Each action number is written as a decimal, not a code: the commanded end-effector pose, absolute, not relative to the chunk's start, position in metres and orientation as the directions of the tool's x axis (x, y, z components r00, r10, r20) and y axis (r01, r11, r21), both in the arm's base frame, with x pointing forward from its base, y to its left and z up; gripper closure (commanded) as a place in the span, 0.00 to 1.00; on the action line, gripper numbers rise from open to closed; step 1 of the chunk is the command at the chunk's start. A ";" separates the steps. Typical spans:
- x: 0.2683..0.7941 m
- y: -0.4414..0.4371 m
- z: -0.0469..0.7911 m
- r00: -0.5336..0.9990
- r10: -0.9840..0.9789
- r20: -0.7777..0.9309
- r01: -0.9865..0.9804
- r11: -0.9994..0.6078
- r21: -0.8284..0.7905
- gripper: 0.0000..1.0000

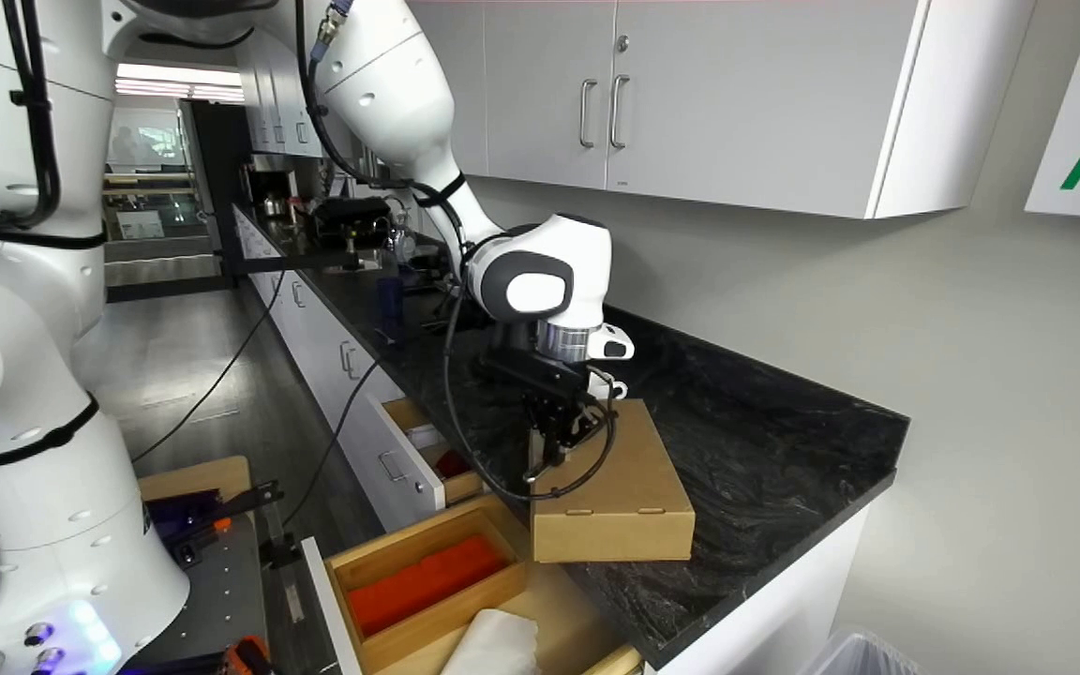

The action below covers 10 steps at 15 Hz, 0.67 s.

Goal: Put the knife into drawer

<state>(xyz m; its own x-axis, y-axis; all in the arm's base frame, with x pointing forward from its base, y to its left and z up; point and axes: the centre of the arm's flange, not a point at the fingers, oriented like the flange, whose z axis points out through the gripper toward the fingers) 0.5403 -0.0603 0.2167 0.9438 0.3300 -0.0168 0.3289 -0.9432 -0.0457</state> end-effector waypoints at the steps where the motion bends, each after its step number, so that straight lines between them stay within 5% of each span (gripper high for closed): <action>1: 0.522 -0.061 0.246 0.953 0.303 -0.016 0.303 -0.953 -0.022 0.94; 10: 0.505 -0.063 0.306 0.972 0.233 0.038 0.235 -0.970 -0.065 0.94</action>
<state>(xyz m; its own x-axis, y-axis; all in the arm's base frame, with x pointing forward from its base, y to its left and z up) 0.5311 -0.0652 0.2882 0.9605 0.2738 0.0501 0.2753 -0.9611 -0.0243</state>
